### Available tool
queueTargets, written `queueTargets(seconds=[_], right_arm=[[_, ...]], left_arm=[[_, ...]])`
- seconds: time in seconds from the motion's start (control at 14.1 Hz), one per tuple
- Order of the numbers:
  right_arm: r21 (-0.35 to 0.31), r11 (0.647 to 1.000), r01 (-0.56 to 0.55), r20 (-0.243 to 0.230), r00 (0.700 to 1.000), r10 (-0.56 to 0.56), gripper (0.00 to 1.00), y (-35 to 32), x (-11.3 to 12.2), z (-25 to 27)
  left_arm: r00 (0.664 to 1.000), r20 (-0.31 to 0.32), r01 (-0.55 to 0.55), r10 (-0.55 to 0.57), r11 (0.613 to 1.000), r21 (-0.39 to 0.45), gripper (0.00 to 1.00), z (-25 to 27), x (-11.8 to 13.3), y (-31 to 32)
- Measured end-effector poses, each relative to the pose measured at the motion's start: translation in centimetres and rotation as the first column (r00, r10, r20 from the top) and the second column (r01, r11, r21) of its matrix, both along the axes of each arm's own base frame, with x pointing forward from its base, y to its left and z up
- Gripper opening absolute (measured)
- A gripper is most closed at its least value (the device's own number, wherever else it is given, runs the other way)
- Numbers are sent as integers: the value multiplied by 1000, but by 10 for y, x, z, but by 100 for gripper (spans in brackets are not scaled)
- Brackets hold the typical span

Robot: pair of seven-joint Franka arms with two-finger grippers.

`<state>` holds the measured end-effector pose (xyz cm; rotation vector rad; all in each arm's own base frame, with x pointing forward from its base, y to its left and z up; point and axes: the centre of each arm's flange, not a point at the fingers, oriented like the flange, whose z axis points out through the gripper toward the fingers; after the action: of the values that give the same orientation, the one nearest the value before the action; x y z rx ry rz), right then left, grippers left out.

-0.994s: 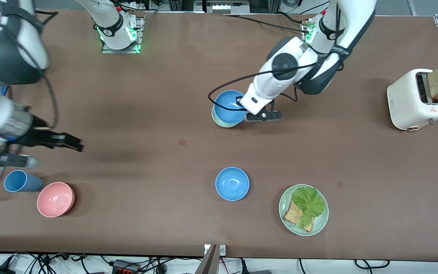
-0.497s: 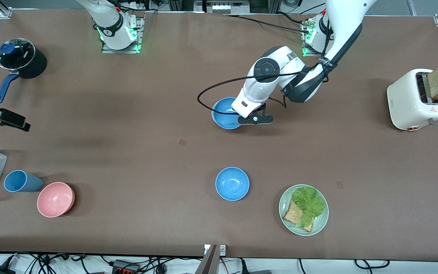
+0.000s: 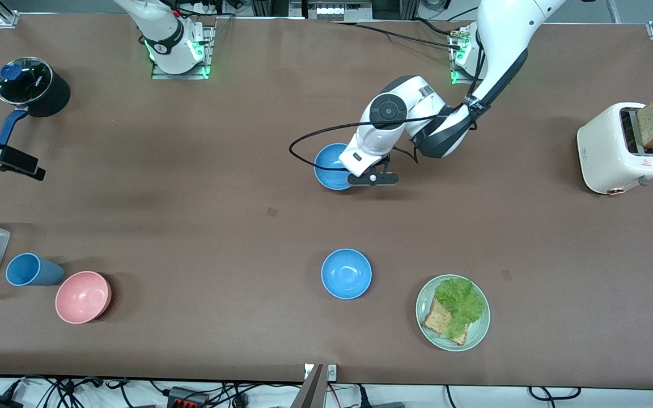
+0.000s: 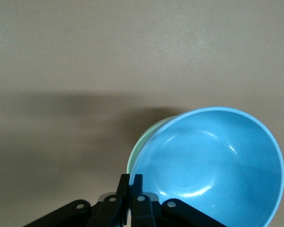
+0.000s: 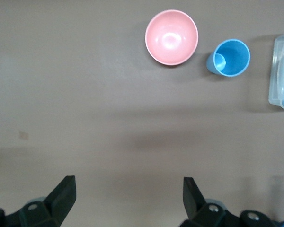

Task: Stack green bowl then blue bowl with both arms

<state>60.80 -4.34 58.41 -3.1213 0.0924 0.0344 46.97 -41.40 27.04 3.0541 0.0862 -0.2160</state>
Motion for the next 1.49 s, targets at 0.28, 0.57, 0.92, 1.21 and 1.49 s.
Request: queueTargets(seconds=[0.28, 0.57, 0.92, 1.21, 1.49], right_arm=[[-8, 1000, -2, 17, 1000, 2, 100, 1, -33, -5], [-6, 1000, -4, 20, 1000, 4, 100, 3, -57, -11], [-7, 1000, -7, 25, 1000, 7, 100, 4, -59, -10], [-7, 1000, -11, 24, 1000, 11, 100, 6, -59, -10], [-7, 1000, -11, 24, 1000, 11, 100, 6, -59, -10]], left_arm=[[1000, -4, 4, -4, 1000, 6, 5, -4, -1, 0], [1000, -18, -2, 3, 1000, 23, 19, -6, 0, 5], [997, -54, -50, 56, 993, 105, 61, 28, 34, 31], [992, -14, -122, 124, 987, 109, 70, 91, 78, 55], [984, 19, -179, 178, 981, 75, 89, 114, 127, 121]])
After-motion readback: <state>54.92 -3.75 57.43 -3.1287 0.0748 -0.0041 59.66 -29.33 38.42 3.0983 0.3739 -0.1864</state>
